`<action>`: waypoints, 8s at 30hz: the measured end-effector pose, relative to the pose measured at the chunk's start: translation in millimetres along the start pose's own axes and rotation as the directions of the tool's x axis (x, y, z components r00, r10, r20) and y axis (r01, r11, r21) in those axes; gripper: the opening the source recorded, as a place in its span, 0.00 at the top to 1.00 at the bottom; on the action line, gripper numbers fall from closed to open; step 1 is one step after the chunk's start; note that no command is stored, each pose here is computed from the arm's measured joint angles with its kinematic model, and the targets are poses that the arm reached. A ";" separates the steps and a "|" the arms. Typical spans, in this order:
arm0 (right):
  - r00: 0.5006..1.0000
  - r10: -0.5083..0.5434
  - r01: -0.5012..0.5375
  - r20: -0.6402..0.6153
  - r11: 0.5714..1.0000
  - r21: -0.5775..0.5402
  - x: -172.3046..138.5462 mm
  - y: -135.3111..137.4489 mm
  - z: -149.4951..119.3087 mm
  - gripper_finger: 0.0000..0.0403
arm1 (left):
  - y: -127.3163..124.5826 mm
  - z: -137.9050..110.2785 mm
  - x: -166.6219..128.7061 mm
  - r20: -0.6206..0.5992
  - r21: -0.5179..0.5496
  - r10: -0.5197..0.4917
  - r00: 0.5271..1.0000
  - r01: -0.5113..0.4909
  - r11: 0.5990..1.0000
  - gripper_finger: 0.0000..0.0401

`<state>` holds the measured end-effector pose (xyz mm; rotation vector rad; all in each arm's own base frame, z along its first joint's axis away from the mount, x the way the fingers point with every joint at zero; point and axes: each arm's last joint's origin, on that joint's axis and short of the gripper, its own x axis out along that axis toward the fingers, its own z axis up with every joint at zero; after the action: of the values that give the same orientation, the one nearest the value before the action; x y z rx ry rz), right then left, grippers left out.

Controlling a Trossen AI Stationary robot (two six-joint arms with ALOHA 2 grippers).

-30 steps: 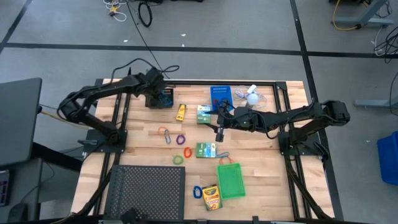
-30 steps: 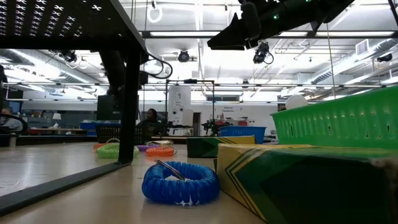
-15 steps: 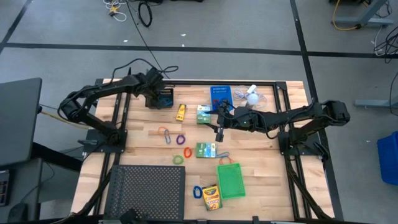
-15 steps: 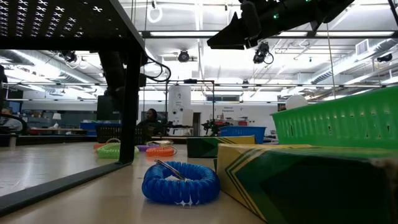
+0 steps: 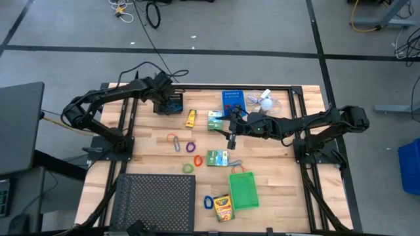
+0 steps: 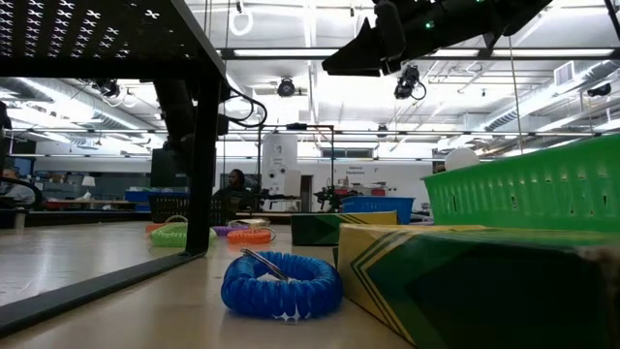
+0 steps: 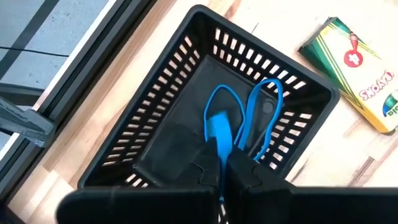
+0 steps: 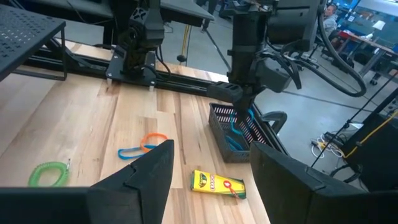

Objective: Pick & Place Office Desk Supplies
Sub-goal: Put the top right blue rubber band into the black bin, then put the top right orange rubber band into the black bin

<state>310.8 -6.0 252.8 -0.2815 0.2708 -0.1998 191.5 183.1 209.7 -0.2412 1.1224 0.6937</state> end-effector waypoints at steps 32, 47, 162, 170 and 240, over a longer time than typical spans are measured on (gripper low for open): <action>0.989 0.111 -0.107 -0.093 0.993 0.040 -0.8 5.5 -10.4 0.45 | -29.1 26.1 -45.2 0.277 0.251 -0.489 0.827 0.428 0.868 0.41; 0.752 0.341 -0.226 -0.564 0.937 0.266 -26.6 33.5 -54.6 0.46 | -119.0 26.4 -107.9 0.418 0.653 -0.694 0.586 0.337 0.679 0.42; 0.478 0.210 -0.074 -0.853 0.977 0.199 -18.5 -6.1 -56.7 0.73 | -142.0 16.0 -111.7 0.419 0.668 -0.673 0.610 0.294 0.683 0.42; 0.457 0.290 -0.107 -0.841 0.956 0.271 -6.2 -7.1 -67.6 0.49 | -142.0 16.0 -111.7 0.419 0.669 -0.673 0.610 0.293 0.683 0.42; 0.920 0.393 -0.392 -0.017 0.919 0.041 -7.9 1.6 10.1 1.00 | -155.7 40.9 -77.1 0.345 0.758 -0.843 0.412 0.407 0.509 0.43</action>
<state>306.6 -0.1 263.6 -0.1829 0.3419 0.1897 299.0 54.5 271.0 0.1123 0.3446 -0.3459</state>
